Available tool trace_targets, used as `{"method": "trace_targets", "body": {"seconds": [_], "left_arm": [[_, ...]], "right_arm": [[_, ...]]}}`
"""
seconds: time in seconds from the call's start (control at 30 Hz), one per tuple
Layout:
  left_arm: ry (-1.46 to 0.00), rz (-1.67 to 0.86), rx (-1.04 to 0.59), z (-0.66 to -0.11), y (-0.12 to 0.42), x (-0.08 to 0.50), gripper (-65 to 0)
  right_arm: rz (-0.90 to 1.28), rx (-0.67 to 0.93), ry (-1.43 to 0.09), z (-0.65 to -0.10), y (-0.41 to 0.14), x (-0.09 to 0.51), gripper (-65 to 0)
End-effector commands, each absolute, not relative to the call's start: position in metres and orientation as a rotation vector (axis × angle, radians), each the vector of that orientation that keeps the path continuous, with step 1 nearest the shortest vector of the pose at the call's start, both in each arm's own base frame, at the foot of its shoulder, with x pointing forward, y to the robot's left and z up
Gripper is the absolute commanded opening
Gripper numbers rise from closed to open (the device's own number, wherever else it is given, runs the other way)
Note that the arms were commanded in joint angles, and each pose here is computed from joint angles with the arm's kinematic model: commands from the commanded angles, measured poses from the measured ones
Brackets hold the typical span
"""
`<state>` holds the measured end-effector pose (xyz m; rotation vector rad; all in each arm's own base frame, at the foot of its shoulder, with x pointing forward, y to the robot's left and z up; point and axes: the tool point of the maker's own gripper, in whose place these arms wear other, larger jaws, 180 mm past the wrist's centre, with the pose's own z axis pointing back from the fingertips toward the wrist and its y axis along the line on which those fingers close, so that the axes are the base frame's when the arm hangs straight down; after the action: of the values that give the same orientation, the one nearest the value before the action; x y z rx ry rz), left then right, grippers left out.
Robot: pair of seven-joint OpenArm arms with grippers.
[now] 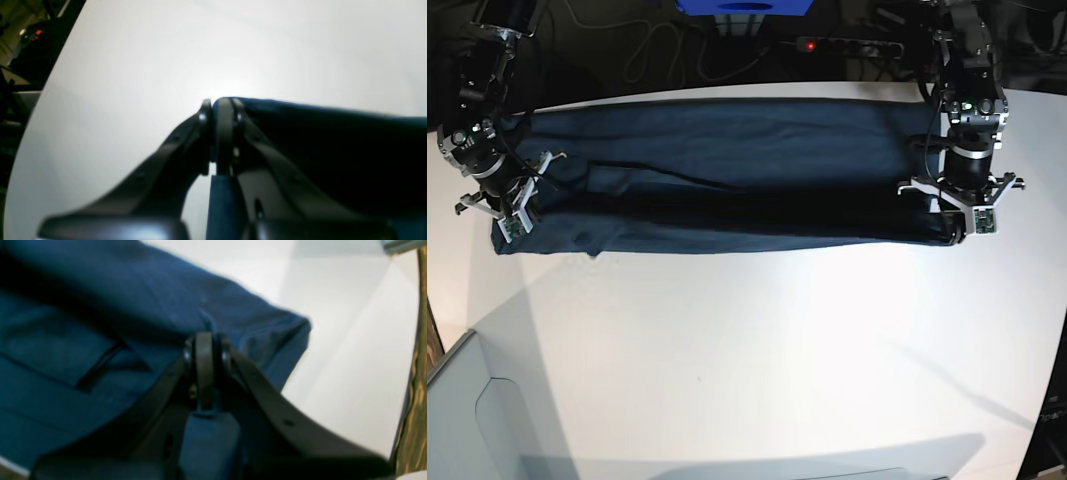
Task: Fold the T-shirt properly
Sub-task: 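Regrasp the folded edge and pull it toward the robot with both grippers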
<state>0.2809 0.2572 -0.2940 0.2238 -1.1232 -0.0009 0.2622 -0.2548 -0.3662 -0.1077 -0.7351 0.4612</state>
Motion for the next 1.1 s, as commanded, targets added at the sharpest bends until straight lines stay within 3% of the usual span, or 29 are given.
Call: {"method": "trace_targets", "body": {"seconds": [0.0,0.43,0.63,0.83,1.07], "left_arm": [[-1.184,-0.004,0.251,-0.275,0.264,0.286,-65.0],[-1.13,0.0,0.255,-0.29,0.267,0.272,-65.0],[-1.033,-0.005,0.22,-0.326,0.26,0.258,-65.0],[-1.066,-0.054,0.18,-0.337,0.242,0.247,-65.0],[-1.009,-0.044,0.168,-0.364,0.245,0.232,-65.0]], "right_arm": [[0.495,-0.121,-0.783,-0.351,-0.255,0.271,-64.8],[0.5,-0.116,-0.763,-0.356,-0.255,0.26,-64.8],[0.518,-0.129,-0.78,-0.348,-0.252,0.259,-64.8],[0.529,-0.141,-0.773,-0.346,-0.255,0.259,-64.8],[0.528,-0.144,-0.767,-0.347,-0.258,0.259,-64.8]]}}
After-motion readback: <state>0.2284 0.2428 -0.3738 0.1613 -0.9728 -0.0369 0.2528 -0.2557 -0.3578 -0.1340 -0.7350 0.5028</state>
